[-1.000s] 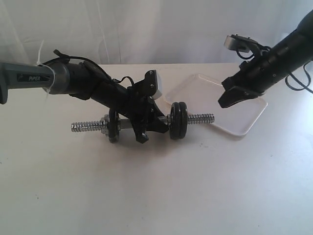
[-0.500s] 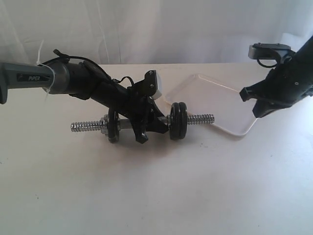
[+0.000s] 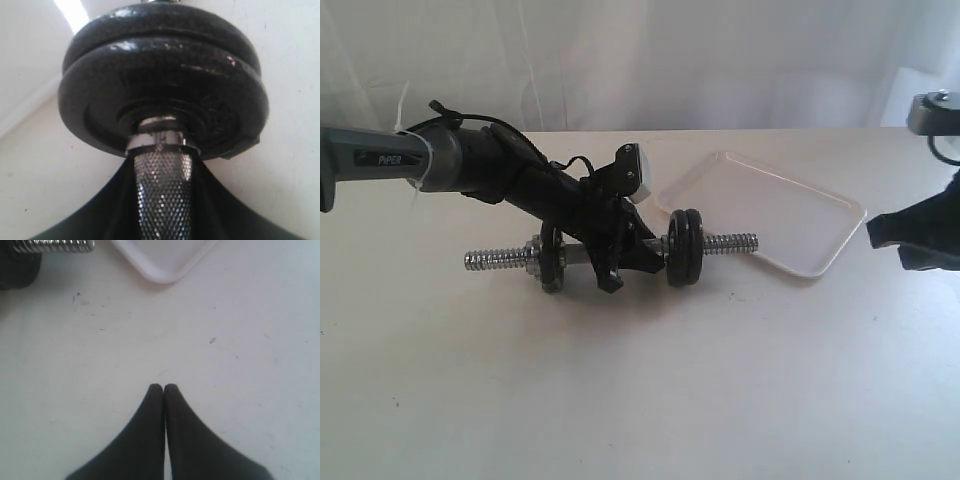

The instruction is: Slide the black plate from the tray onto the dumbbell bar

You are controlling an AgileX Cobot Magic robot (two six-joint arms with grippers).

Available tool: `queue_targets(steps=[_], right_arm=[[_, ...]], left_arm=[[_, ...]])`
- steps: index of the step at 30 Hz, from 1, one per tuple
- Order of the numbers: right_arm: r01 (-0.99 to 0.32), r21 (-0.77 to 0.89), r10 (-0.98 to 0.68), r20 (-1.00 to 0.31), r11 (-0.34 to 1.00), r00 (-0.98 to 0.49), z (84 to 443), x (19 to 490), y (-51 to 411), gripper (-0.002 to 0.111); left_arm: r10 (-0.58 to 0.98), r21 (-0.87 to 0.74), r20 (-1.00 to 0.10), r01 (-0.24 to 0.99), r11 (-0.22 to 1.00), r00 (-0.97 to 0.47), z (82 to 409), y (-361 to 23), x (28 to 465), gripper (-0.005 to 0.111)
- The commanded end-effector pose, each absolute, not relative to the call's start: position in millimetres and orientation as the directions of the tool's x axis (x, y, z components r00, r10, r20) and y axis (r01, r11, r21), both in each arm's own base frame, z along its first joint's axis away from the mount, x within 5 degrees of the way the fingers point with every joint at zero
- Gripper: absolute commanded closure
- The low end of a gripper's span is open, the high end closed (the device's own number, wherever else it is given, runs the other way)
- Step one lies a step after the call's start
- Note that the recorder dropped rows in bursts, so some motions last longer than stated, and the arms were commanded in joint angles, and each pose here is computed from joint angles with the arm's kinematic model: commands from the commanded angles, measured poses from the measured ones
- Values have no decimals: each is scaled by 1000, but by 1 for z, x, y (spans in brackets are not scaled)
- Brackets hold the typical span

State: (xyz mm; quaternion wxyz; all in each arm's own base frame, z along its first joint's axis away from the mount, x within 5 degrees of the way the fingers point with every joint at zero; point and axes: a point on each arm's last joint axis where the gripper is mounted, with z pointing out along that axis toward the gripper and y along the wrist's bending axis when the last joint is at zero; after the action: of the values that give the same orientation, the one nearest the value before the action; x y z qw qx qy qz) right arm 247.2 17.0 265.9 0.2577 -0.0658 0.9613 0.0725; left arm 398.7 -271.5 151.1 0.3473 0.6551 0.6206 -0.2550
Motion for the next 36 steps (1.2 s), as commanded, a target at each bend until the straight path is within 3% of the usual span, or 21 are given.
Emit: queue_targets(steps=[1, 10, 19, 34, 36], right_arm=[[-96, 108, 0, -666, 990, -746, 282, 203, 13, 108], [-84, 113, 66, -899, 990, -432, 296, 103, 11, 108], [-98, 35, 31, -999, 995, -32, 292, 23, 9, 108], [-118, 129, 135, -990, 985, 44, 289, 28, 10, 108], [-107, 151, 158, -986, 983, 54, 278, 34, 9, 108]], left_arm=[[490, 245, -848, 969, 27, 201, 260, -269, 377, 107], [489, 245, -849, 969, 28, 200, 260, -269, 377, 107], [489, 245, -849, 969, 28, 200, 260, -269, 377, 107], [513, 289, -830, 955, 60, 218, 259, -267, 382, 106], [515, 293, -829, 954, 67, 218, 259, -267, 383, 90]])
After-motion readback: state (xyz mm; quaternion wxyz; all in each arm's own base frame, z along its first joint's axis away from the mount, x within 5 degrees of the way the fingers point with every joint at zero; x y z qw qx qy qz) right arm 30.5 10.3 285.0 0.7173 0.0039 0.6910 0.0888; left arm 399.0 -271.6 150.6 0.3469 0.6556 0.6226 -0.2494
